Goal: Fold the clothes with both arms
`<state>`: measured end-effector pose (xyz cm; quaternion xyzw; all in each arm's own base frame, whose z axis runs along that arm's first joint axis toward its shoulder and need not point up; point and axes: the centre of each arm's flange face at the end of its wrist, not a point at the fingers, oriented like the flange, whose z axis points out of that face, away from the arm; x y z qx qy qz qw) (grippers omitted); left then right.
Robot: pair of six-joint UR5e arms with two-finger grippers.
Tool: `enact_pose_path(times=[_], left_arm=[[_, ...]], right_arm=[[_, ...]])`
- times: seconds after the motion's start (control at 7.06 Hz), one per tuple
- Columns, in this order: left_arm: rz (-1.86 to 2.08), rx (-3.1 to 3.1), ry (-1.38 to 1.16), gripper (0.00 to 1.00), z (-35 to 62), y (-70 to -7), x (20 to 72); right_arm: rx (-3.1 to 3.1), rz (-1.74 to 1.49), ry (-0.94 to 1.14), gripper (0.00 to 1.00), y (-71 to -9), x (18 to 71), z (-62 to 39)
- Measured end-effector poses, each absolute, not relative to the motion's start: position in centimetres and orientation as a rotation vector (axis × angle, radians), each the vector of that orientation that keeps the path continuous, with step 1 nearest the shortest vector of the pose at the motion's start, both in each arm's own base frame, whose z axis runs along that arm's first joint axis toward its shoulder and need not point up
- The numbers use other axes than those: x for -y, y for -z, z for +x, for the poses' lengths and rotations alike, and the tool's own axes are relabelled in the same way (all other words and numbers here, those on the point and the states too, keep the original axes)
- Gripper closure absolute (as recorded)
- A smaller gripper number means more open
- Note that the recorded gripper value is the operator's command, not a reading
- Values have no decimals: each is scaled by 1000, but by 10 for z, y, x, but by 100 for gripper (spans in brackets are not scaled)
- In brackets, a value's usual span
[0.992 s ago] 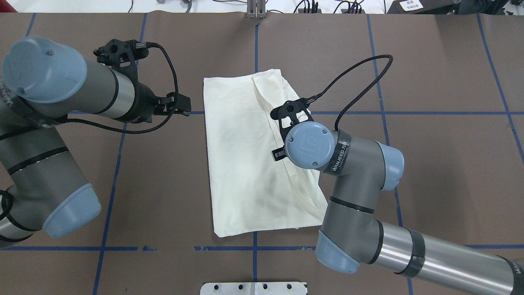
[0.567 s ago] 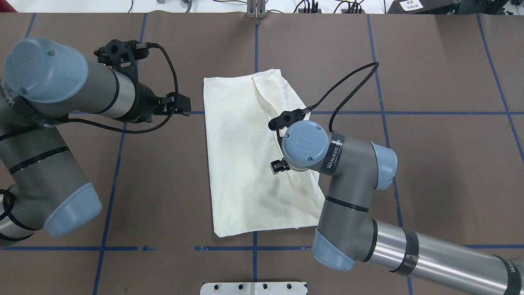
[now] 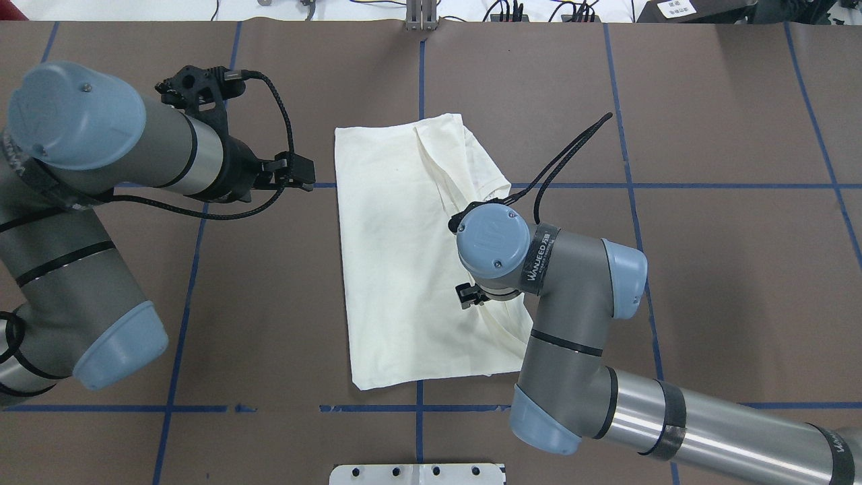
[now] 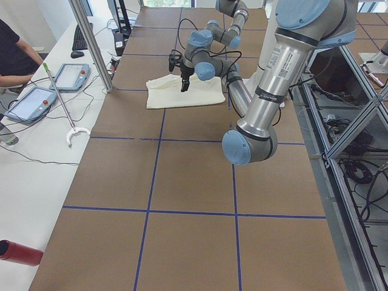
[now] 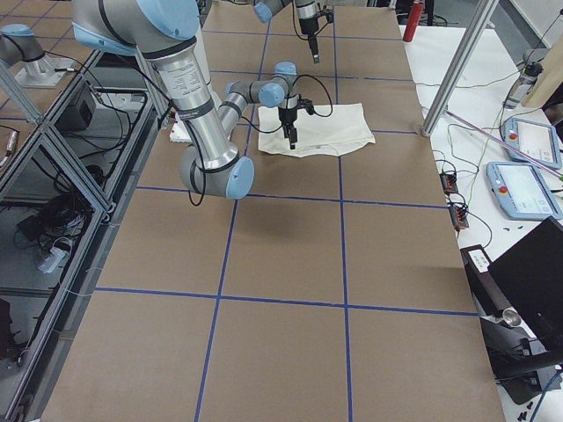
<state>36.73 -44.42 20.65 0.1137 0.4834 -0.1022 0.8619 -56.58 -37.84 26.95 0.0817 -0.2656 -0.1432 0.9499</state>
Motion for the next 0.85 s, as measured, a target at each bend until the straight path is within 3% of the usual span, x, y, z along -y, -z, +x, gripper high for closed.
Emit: enact_pose_path(times=[0.85], left_arm=[[242,-1021,214,0,367,-203,444]], right_arm=[[526,102,312,0,-282,368,-572]])
